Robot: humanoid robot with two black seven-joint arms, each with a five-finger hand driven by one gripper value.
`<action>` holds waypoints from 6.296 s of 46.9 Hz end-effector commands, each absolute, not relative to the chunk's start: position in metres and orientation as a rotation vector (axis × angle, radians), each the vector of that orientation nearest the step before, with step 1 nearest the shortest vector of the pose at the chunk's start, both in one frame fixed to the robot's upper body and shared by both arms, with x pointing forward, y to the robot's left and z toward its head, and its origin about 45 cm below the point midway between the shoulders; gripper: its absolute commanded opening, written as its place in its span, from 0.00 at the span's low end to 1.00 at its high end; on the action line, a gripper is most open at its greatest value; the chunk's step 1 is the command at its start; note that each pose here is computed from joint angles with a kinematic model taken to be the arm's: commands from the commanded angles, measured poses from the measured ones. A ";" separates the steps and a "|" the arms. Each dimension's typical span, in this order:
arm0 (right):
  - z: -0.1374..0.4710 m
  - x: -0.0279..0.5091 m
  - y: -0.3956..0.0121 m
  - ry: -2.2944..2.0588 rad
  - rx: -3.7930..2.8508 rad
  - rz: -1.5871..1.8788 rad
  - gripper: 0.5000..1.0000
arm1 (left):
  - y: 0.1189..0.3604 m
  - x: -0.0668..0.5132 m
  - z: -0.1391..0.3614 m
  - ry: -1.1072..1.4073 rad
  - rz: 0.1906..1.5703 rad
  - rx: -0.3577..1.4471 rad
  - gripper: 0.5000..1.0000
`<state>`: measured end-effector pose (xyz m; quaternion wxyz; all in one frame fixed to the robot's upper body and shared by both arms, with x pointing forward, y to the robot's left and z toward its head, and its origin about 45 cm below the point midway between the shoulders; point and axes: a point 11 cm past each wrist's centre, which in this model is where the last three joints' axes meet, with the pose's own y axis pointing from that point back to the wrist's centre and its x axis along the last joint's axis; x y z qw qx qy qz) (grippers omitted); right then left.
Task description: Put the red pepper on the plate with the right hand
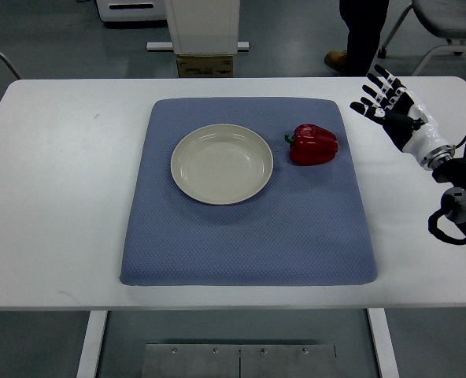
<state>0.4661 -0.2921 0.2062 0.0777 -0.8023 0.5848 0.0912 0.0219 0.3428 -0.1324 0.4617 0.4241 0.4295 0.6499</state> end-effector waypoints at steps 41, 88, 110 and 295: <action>0.221 0.476 -0.281 1.725 -2.471 0.200 1.00 | 0.343 0.019 -0.132 1.047 1.597 1.039 1.00; 0.221 0.478 -0.219 1.278 -3.377 -1.014 1.00 | 0.343 0.020 -0.132 1.045 1.597 1.037 1.00; 0.216 0.491 -0.205 1.317 -3.426 -1.167 1.00 | 0.343 0.019 -0.132 1.047 1.597 1.039 1.00; 0.238 0.449 -0.051 1.032 -3.258 -0.806 1.00 | 0.343 0.019 -0.132 1.047 1.597 1.039 1.00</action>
